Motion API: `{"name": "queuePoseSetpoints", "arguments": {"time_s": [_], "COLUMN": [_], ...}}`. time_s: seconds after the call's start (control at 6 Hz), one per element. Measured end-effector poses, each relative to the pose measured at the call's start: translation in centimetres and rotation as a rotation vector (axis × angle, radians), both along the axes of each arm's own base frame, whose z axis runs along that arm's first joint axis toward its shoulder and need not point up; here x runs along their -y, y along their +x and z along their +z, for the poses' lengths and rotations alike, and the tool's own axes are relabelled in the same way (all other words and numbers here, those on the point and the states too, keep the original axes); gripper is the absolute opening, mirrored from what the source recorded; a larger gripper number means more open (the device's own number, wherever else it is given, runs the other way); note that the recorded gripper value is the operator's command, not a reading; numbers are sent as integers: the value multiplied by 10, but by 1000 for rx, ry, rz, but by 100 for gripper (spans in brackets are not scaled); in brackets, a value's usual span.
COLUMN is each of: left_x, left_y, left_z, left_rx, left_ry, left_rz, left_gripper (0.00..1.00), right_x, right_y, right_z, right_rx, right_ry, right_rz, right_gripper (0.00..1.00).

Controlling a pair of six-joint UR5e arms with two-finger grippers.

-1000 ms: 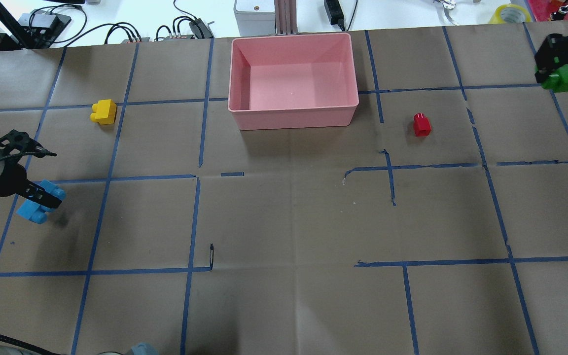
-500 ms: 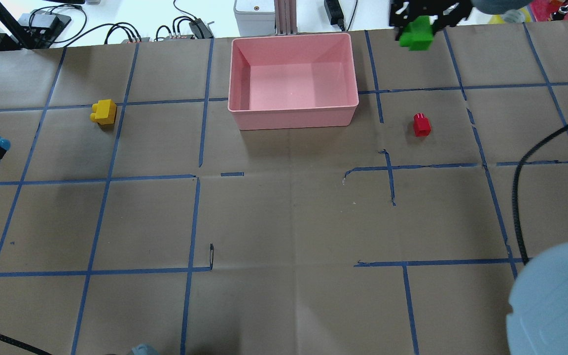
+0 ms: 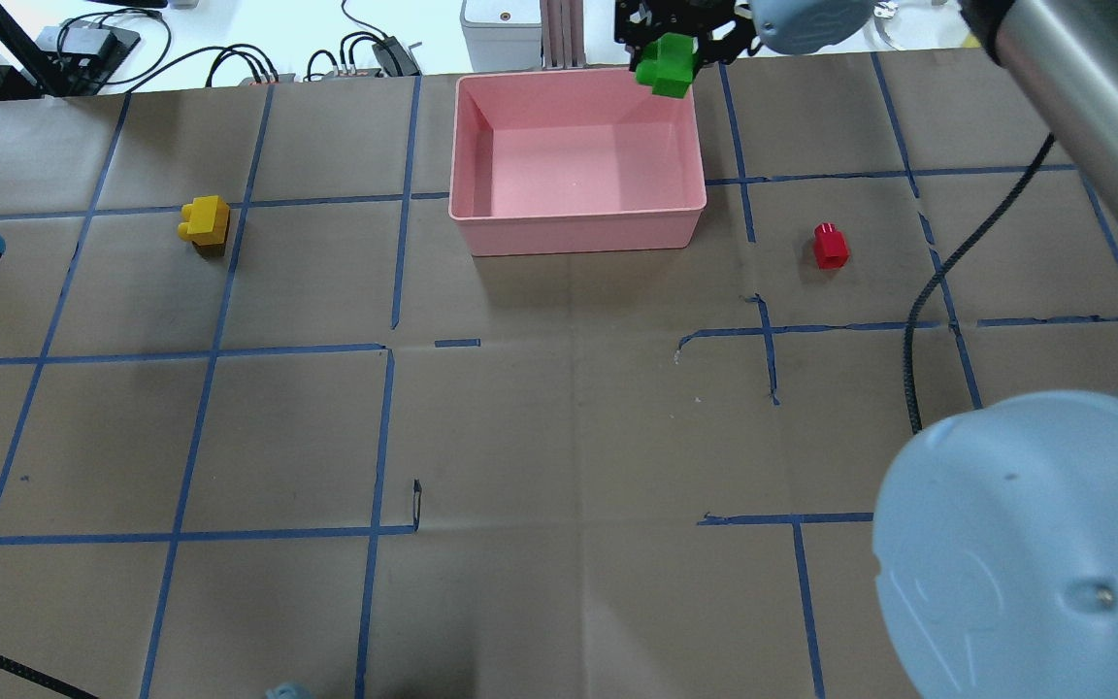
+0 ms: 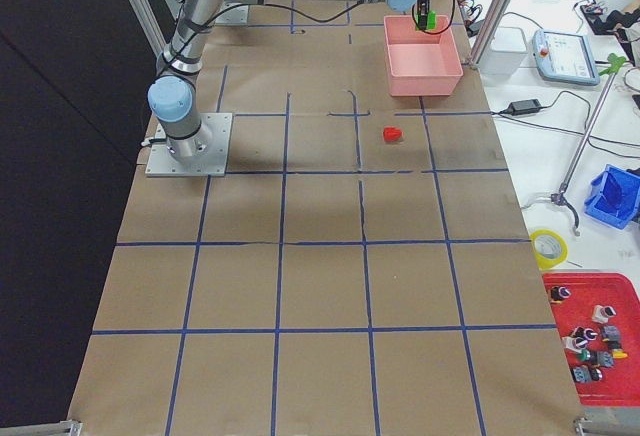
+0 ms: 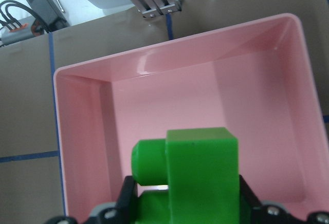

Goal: Put all blocks into box

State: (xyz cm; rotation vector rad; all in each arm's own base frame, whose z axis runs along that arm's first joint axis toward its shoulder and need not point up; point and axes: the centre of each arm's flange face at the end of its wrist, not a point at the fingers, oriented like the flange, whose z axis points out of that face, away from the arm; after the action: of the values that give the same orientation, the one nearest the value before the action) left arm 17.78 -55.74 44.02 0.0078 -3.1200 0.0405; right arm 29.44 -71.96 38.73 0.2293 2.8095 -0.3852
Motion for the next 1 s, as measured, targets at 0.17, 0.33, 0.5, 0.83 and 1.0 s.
{"name": "queuePoseSetpoints", "arguments": {"time_s": [0.17, 0.33, 0.5, 0.83, 1.0], "left_x": [29, 65, 106, 162, 180], "left_y": [-35, -74, -112, -183, -226], "left_z": [-2, -2, -3, -17, -19], "left_rx": [1, 5, -7, -48, -54], "left_ry": [-10, -26, -48, -67, -79], "left_rz": [19, 31, 49, 89, 92], "left_gripper": [0, 1, 1, 1, 1], "right_x": [3, 5, 6, 5, 5], "right_y": [12, 16, 16, 12, -10], "right_z": [-12, -16, -18, -20, -13], "right_rx": [16, 17, 16, 1, -72], "right_ry": [-9, -29, -45, -41, -38], "right_rz": [2, 5, 8, 9, 12], "right_gripper": [99, 100, 100, 100, 100]}}
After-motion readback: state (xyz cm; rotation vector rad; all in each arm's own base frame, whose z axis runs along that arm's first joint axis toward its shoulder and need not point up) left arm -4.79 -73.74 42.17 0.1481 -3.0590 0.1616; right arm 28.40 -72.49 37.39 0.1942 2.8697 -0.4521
